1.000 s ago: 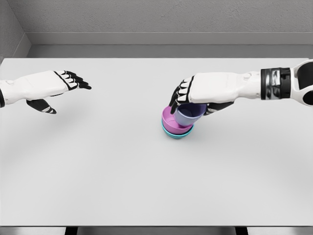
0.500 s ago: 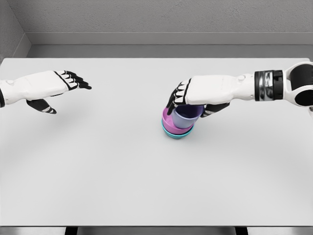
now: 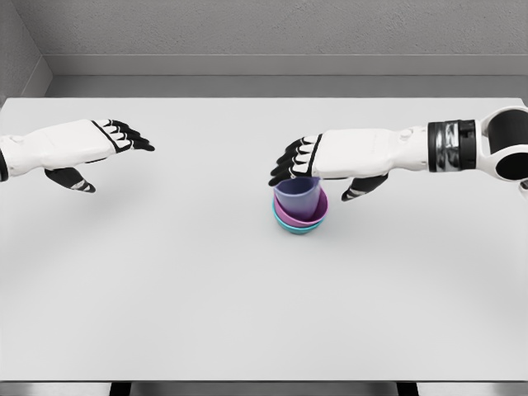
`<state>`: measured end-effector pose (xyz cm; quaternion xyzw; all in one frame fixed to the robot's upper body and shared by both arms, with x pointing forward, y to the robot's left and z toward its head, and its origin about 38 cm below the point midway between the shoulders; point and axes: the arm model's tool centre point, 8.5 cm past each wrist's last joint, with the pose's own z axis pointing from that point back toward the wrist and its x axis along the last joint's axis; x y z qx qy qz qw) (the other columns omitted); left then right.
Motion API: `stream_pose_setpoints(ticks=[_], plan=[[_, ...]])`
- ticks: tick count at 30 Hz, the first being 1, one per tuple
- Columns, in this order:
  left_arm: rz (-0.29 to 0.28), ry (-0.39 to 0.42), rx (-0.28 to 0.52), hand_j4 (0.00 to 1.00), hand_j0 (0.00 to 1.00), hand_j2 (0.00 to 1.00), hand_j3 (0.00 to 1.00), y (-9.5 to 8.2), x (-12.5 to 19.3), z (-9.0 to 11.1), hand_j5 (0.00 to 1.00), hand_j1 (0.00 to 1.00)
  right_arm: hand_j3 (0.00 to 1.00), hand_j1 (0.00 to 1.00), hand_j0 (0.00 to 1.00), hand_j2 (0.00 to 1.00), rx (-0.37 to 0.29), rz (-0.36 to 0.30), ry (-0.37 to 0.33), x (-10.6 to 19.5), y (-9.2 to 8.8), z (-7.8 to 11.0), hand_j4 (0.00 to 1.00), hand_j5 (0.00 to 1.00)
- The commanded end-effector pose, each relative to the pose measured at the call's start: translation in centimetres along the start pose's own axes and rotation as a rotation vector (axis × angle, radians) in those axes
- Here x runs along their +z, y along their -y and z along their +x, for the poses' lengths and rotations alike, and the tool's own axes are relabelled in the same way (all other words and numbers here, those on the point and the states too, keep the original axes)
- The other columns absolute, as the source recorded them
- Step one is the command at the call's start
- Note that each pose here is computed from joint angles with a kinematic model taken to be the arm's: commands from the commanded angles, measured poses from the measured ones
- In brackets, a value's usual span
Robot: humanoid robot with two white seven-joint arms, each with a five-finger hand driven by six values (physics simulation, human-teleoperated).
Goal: Stacking bowl and cup with both arms
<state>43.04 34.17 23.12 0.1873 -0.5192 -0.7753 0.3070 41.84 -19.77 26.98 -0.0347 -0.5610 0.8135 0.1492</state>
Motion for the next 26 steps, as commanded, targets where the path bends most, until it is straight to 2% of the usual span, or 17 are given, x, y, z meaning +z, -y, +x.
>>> stream_pose_setpoints(ticks=[1, 4, 5, 6, 8, 12, 13, 17, 20, 26], plan=[[0.003, 0.001, 0.006, 1.0, 1.0, 1.0, 1.0, 0.0, 0.0, 0.0, 1.0, 1.0, 1.0, 1.0, 1.0, 1.0, 0.016, -0.025, -0.009, 0.7, 1.0, 0.1, 1.0, 1.0], [0.004, 0.0, 0.004, 1.0, 1.0, 1.0, 1.0, -0.1, 0.0, 0.0, 1.0, 1.0, 1.0, 1.0, 1.0, 1.0, 0.112, -0.133, -0.074, 4.6, 5.5, 0.3, 1.0, 1.0], [0.004, 0.0, 0.004, 1.0, 1.0, 1.0, 1.0, -0.1, 0.0, 0.0, 1.0, 1.0, 1.0, 1.0, 1.0, 1.0, 0.147, -0.152, -0.116, 6.8, 6.5, 0.6, 1.0, 1.0], [0.003, -0.001, 0.005, 1.0, 1.0, 1.0, 1.0, 0.0, 0.1, 0.0, 1.0, 1.0, 1.0, 1.0, 1.0, 1.0, 0.155, -0.15, -0.153, 8.5, 6.6, 0.5, 1.0, 1.0], [0.004, 0.0, 0.004, 1.0, 1.0, 1.0, 1.0, -0.1, 0.0, 0.0, 1.0, 1.0, 1.0, 1.0, 1.0, 1.0, 0.125, -0.159, -0.228, 11.6, 5.6, -0.1, 1.0, 1.0], [0.002, 0.001, 0.007, 1.0, 1.0, 1.0, 1.0, 0.1, 0.0, 0.0, 1.0, 1.0, 1.0, 1.0, 1.0, 1.0, 0.031, -0.121, -0.285, 13.2, 1.8, -1.1, 1.0, 1.0], [-0.01, 0.002, 0.015, 1.0, 1.0, 1.0, 1.0, 0.7, 0.0, 0.1, 1.0, 1.0, 1.0, 1.0, 1.0, 1.0, 0.024, -0.118, -0.283, 13.1, 1.5, -1.1, 1.0, 1.0], [0.007, 0.014, 0.025, 1.0, 1.0, 1.0, 1.0, 0.6, -0.5, 0.4, 1.0, 1.0, 1.0, 1.0, 1.0, 1.0, -0.001, -0.107, -0.276, 12.8, 0.4, -1.1, 1.0, 1.0], [-0.011, 0.011, 0.052, 1.0, 1.0, 1.0, 1.0, 2.1, -0.5, 0.4, 1.0, 1.0, 1.0, 1.0, 1.0, 1.0, -0.001, -0.108, -0.275, 12.7, 0.4, -1.1, 1.0, 1.0], [-0.002, 0.004, 0.057, 1.0, 1.0, 1.0, 1.0, 2.1, -0.1, 0.3, 1.0, 1.0, 1.0, 1.0, 1.0, 1.0, 0.001, -0.111, -0.269, 12.5, 0.5, -1.0, 1.0, 1.0]])
